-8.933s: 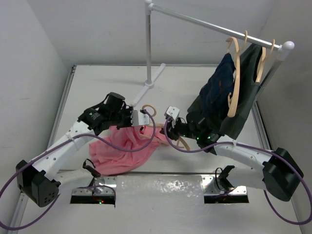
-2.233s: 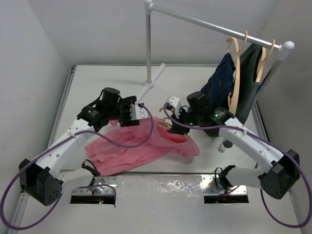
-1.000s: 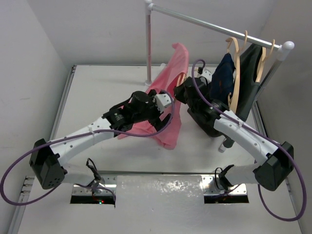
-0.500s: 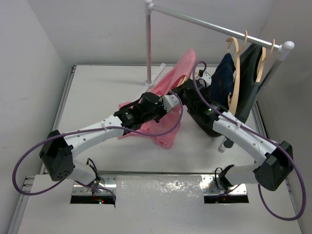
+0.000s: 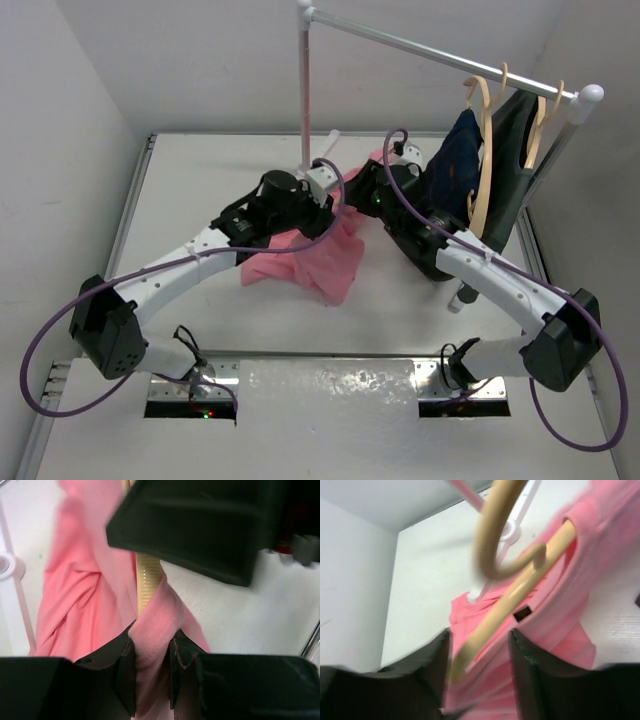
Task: Place the t-shirt on the hanger
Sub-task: Place the hanger at the clothesline.
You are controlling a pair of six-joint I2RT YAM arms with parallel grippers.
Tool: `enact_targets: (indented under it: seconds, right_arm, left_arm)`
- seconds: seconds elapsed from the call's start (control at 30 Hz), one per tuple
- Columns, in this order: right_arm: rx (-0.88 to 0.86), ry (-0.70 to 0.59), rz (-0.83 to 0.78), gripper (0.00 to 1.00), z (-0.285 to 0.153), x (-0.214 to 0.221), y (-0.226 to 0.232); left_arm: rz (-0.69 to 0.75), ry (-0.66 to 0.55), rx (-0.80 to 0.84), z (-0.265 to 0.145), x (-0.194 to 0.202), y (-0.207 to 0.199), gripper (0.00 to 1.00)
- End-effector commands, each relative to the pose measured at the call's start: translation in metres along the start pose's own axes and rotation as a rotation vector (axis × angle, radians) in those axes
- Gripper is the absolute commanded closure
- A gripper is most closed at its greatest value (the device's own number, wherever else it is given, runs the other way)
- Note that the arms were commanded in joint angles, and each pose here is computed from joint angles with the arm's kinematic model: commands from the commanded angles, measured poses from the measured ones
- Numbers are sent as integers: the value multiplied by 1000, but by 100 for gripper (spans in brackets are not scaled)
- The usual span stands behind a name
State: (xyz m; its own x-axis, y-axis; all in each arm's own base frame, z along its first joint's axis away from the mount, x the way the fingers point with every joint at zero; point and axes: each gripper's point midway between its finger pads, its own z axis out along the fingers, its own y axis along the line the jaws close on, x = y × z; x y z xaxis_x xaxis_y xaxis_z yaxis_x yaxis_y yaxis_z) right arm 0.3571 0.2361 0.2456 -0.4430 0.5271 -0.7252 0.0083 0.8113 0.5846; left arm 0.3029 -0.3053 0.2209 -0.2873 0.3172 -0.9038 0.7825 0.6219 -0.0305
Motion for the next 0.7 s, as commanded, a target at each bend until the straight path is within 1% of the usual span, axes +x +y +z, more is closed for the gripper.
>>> enact_targets:
  seconds: [0.0, 0.03, 0.1, 0.13, 0.17, 0.3, 0.43, 0.5, 0.57, 0.6, 0.63, 0.67]
  right_arm:
    - [-141, -33, -144, 43, -3, -14, 31]
    - [-153, -28, -143, 40, -4, -13, 33]
    - [-166, -15, -167, 35, -3, -9, 34]
    - [-174, -9, -178, 28, -3, -8, 35]
    - [-179, -7, -183, 26, -3, -7, 35]
    - [-202, -14, -208, 25, -9, -9, 37]
    - [-229, -55, -280, 25, -25, -24, 40]
    - [-286, -96, -317, 25, -43, -37, 48]
    - [-364, -137, -398, 25, -59, -46, 58]
    - [-411, -134, -429, 25, -66, -41, 59]
    - [-469, -187, -494, 24, -84, -49, 64]
    - [-498, -196, -531, 23, -88, -42, 59]
  left_arm:
    - [-123, -123, 64, -20, -37, -5, 100]
    - [-139, -120, 58, -20, -35, -2, 100]
    - [-161, -123, 98, -22, -35, -4, 100]
    - [-171, -134, 108, -23, -37, -5, 100]
    - [-171, -141, 118, -24, -39, -7, 100]
    - [-185, -163, 116, -26, -44, -4, 100]
    - [-131, -204, 58, -35, -59, 11, 100]
    - [-108, -240, 6, -45, -74, 27, 100]
    - [-109, -265, -30, -52, -83, 39, 100]
    - [-86, -276, -59, -57, -85, 49, 100]
    - [-86, -290, -70, -62, -88, 53, 100]
    - [-88, -293, -79, -64, -88, 56, 100]
